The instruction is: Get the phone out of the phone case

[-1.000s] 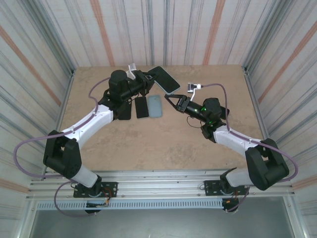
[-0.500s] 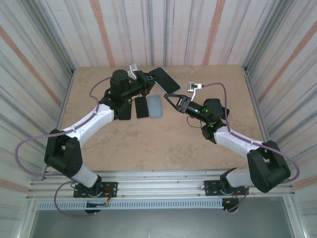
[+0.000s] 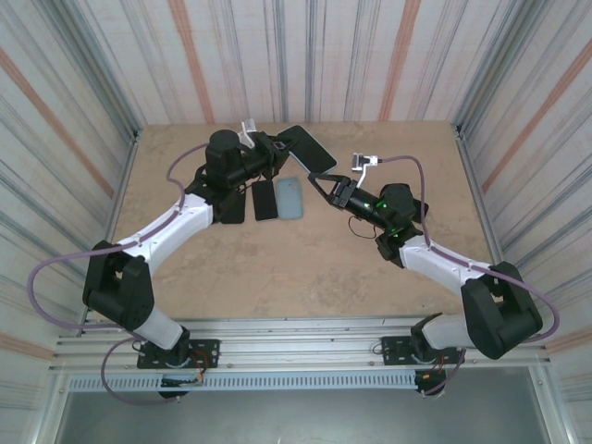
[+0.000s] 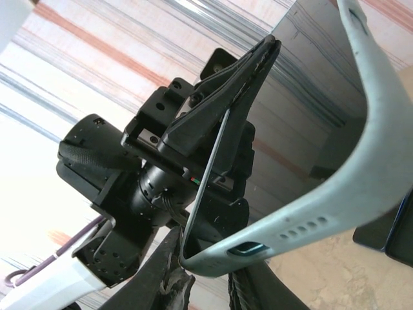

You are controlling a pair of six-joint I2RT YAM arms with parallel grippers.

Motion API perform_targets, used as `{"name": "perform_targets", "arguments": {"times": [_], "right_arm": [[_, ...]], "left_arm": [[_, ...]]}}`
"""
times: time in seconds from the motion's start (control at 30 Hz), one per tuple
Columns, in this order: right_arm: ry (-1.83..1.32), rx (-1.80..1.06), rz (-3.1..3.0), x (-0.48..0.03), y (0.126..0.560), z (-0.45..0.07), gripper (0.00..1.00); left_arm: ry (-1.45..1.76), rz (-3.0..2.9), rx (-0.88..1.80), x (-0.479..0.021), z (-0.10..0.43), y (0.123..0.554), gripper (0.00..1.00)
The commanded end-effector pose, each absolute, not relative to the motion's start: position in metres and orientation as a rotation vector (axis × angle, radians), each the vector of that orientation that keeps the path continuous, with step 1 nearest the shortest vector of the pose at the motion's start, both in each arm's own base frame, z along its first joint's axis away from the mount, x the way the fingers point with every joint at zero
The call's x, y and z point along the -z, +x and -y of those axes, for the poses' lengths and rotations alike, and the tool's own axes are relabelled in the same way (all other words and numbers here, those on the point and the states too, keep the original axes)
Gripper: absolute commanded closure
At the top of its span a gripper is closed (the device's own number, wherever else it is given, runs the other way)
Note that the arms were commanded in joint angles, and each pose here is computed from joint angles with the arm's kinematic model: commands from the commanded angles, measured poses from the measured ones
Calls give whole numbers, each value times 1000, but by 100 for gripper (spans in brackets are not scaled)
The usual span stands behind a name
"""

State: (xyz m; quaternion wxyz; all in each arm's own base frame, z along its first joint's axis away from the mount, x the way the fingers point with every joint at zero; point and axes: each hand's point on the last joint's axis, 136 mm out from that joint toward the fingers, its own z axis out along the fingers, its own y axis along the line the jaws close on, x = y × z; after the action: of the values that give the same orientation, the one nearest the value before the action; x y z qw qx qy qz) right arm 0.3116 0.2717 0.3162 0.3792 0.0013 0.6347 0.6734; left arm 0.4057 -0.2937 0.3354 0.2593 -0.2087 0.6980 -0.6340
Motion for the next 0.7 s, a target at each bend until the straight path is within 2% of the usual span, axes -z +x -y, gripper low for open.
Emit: {"name": "perform_targets", "arguments": {"times": [0.0, 0.27, 0.67], "right_arm": [[60, -1722, -1602, -318, 322, -266, 78], [107, -1721, -1659, -304, 330, -265, 85], [141, -1592, -1901, -252, 341, -263, 91]], "left_arm": [[-478, -1822, 1777, -366, 295, 393, 95], [-473, -1801, 1808, -376, 298, 394, 95], [-460, -1781, 1950, -398, 307, 389, 98]]}}
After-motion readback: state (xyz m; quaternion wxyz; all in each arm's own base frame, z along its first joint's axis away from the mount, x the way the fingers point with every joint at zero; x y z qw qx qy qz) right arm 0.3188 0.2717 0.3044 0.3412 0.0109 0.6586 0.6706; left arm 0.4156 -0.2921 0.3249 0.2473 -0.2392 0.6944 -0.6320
